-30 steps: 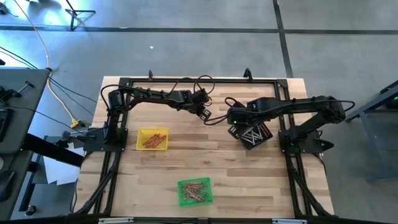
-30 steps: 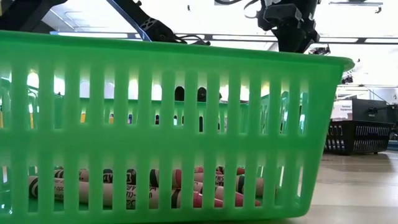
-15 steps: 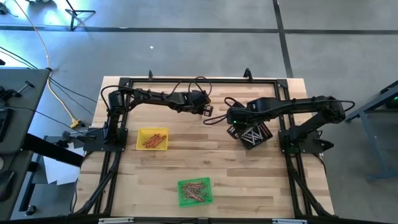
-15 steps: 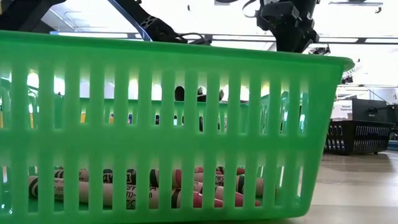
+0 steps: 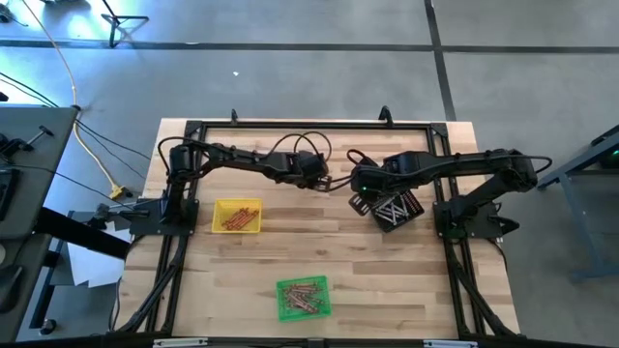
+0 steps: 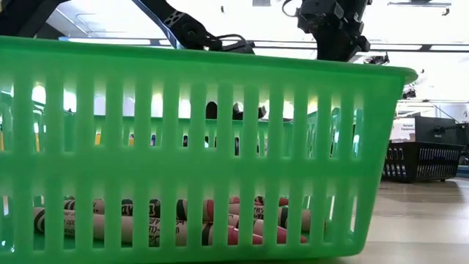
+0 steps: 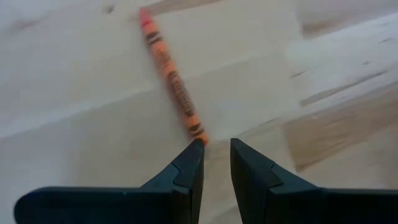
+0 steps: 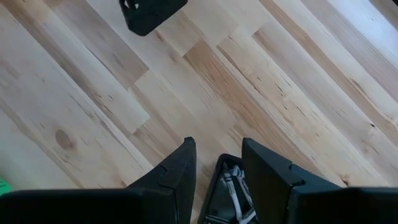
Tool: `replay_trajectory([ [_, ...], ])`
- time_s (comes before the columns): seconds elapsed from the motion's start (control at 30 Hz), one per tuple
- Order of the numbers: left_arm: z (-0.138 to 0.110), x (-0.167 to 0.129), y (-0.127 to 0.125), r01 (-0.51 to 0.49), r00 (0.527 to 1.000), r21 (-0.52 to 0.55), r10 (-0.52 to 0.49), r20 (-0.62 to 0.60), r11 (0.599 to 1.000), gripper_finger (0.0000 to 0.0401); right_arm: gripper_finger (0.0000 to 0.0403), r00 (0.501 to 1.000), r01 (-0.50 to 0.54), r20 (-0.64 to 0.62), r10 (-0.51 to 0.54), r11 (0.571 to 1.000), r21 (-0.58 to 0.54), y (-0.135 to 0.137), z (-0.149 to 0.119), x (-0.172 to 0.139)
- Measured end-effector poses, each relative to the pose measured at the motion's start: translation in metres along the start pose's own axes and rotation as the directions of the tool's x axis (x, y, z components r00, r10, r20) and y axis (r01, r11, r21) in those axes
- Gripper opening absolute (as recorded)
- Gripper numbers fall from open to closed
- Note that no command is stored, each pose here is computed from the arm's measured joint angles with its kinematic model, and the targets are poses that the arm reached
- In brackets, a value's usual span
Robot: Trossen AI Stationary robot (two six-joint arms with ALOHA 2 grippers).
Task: Sort crayons
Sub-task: Put the orange crayon into the yellow bin
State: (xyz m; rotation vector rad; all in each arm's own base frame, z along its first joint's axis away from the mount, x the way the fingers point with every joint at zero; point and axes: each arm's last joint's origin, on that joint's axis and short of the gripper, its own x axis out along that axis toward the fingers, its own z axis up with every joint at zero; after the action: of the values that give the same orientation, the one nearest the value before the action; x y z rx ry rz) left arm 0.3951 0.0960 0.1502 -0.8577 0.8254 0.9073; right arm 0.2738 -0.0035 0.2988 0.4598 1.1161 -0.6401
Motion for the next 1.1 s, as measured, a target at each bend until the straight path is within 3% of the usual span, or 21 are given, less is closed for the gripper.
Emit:
replay_trajectory([
  [0.3,-0.006,-0.002,-0.001,-0.018,1.000,-0.033,0.018,-0.015,0.999,0.0065,0.0124,1.000,-0.017,0.020,0.017,1.000,0.006,0.002,0.002,0.000],
  [0.47,-0.005,-0.004,-0.009,0.063,0.998,-0.026,-0.063,0.000,0.998,0.0068,0.0124,0.999,-0.029,0.033,0.028,1.000,0.010,0.003,0.003,0.000],
  [0.8,0.000,-0.002,-0.005,0.036,0.999,0.009,-0.036,0.019,0.999,0.0155,0.0124,0.999,-0.030,0.035,0.029,0.999,0.011,0.003,0.003,0.000],
  [1.1,0.015,0.001,0.006,0.000,0.999,0.003,-0.001,0.054,1.000,0.0128,0.0124,0.999,-0.030,0.035,0.029,1.000,0.011,0.003,0.003,0.000],
])
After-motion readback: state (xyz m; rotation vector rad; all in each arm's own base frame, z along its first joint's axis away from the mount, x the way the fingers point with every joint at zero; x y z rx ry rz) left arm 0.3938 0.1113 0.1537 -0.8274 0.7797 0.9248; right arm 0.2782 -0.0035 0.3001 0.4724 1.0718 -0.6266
